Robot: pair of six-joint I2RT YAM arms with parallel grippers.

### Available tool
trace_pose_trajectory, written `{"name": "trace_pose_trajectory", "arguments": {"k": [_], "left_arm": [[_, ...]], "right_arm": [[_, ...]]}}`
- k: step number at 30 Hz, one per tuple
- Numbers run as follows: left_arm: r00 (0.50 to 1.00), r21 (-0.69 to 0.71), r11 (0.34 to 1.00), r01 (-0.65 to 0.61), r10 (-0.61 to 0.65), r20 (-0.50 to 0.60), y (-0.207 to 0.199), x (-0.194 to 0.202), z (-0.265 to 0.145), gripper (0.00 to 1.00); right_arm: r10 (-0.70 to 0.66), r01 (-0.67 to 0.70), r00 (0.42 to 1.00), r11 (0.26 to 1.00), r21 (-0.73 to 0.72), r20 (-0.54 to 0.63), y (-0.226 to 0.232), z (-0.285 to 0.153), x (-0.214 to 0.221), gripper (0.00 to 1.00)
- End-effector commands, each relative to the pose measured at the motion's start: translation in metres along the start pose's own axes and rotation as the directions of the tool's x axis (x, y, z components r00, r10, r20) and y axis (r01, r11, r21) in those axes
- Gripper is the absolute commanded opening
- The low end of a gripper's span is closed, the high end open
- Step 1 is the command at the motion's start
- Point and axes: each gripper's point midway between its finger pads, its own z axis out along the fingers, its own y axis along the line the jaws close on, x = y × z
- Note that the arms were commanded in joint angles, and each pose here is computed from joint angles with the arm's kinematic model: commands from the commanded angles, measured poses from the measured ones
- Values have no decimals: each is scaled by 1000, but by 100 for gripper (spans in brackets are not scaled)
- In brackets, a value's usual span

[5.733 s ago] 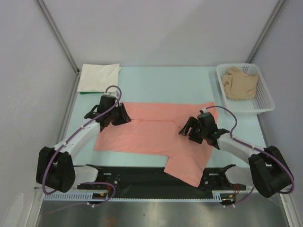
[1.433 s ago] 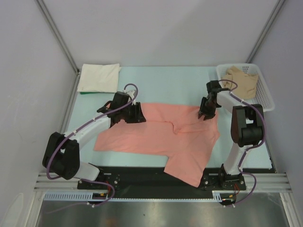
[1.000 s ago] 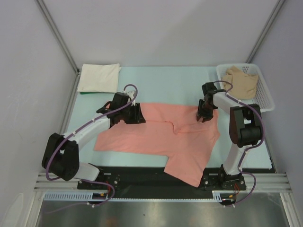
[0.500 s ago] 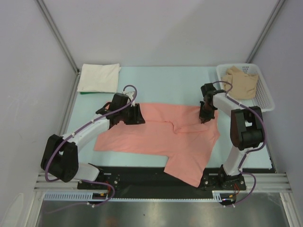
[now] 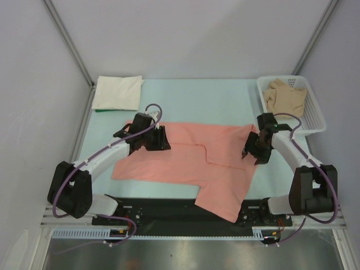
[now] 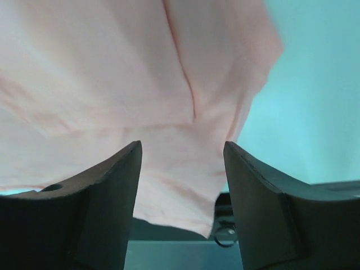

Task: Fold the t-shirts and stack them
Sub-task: Fold the tshirt

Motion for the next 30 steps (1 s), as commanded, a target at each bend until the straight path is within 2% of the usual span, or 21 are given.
{"name": "trace_pose_trajectory", "arguments": {"k": [1,5,7,9,12,14,17,22,24,25,28,29,30], "left_arm": [[997,-19,999,-49,50,59,-6,-25,-13,54],[994,-44,998,-40,44,97,1,-46,-19,59],[990,-58,998,18,-10,137,18,-63,-25,59],[986,-49,997,62,-54,160,31,-73,-30,59],[965,-69,986,149,-130,229,66,-99,-43,59],[960,-86,983,164,-139,244,78,-107,-46,59],[950,-99,977,189,-156,270,89,-117,-50,58],[937,-124,964,234,-190,293,102,-119,-52,58],[931,-130,957,261,-213,297,111,-118,-54,59],[928,-125,955,269,-222,298,113,-118,-55,60],[916,-135,943,305,-251,314,128,-122,-62,64],[914,-140,941,309,-254,315,131,-122,-63,65],[913,-151,939,310,-250,322,136,-126,-66,65]], "right_arm": [[56,-35,984,992,-125,171,25,-25,-72,66],[27,-10,970,997,-74,240,30,-16,-119,57],[34,-12,956,997,-78,290,37,-18,-143,49],[42,-23,959,997,-71,281,41,-7,-153,42],[23,-17,954,1000,-24,298,41,7,-174,45],[-10,2,950,1000,25,313,41,12,-188,52],[-42,19,955,997,80,294,39,27,-199,54],[-66,42,963,994,97,261,36,48,-210,51],[-73,59,964,996,63,256,43,50,-214,47],[-75,63,968,996,57,241,44,57,-214,44],[-76,59,970,995,80,232,43,60,-220,18],[-76,50,968,993,111,239,38,58,-222,1],[-79,32,961,984,177,264,28,53,-228,0]]}}
